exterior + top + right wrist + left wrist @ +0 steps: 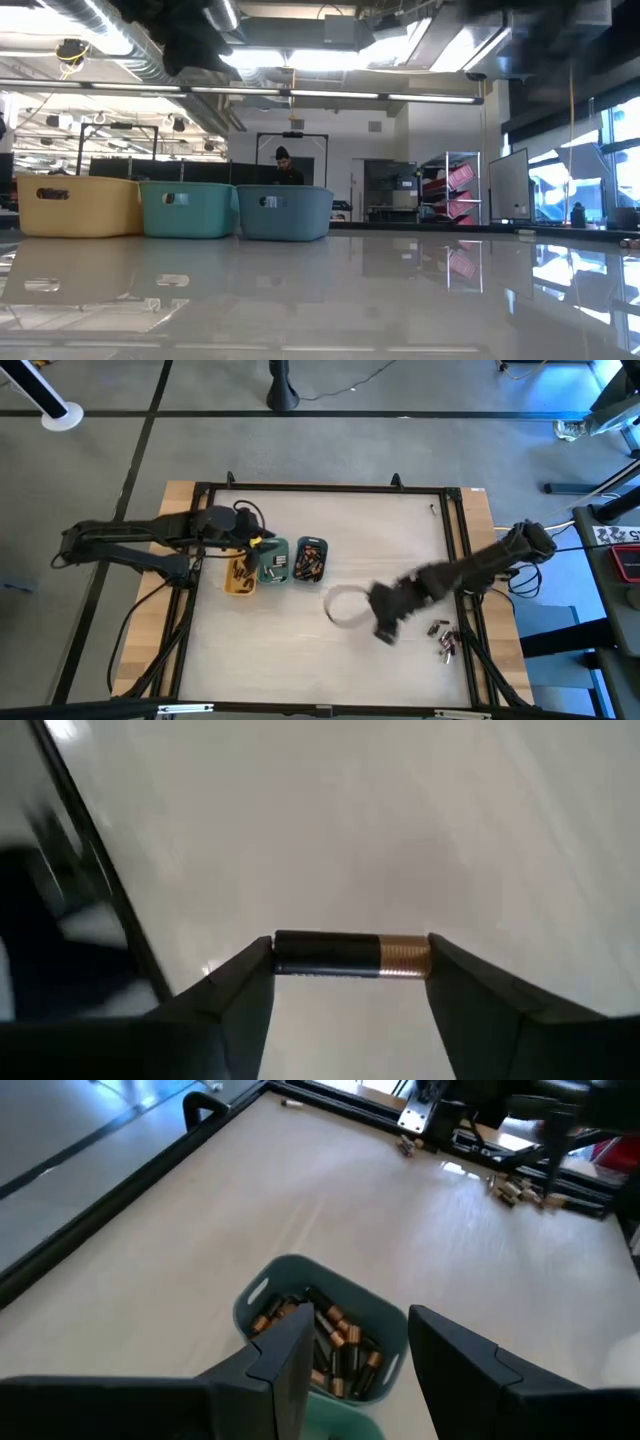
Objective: Sort batteries
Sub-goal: Put the large black battery into the blue bin
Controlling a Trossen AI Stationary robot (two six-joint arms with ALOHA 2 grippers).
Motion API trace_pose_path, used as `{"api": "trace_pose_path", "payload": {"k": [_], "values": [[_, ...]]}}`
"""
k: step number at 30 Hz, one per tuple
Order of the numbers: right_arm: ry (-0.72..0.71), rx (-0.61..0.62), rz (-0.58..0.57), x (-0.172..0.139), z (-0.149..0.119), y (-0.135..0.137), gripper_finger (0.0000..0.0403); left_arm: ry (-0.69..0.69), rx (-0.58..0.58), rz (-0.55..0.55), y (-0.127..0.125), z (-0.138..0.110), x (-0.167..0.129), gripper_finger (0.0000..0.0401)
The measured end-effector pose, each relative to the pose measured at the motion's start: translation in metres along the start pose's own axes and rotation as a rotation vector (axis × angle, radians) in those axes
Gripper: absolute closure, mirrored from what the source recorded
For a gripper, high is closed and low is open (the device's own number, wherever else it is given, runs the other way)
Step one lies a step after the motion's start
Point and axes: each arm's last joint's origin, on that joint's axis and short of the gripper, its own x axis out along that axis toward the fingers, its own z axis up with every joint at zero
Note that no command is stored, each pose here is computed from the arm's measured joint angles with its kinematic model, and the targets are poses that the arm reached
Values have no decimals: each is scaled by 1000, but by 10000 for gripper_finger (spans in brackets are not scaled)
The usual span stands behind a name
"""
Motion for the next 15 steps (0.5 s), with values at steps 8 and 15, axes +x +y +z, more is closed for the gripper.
{"api": "trace_pose_path", "payload": {"k": [8, 15], "values": [[-357, -11, 159, 0, 111, -60, 176, -66, -60, -29, 7, -33, -5, 246], [-417, 59, 198, 42, 168, -105, 177, -136, -103, -112, 7, -40, -6, 246]]}}
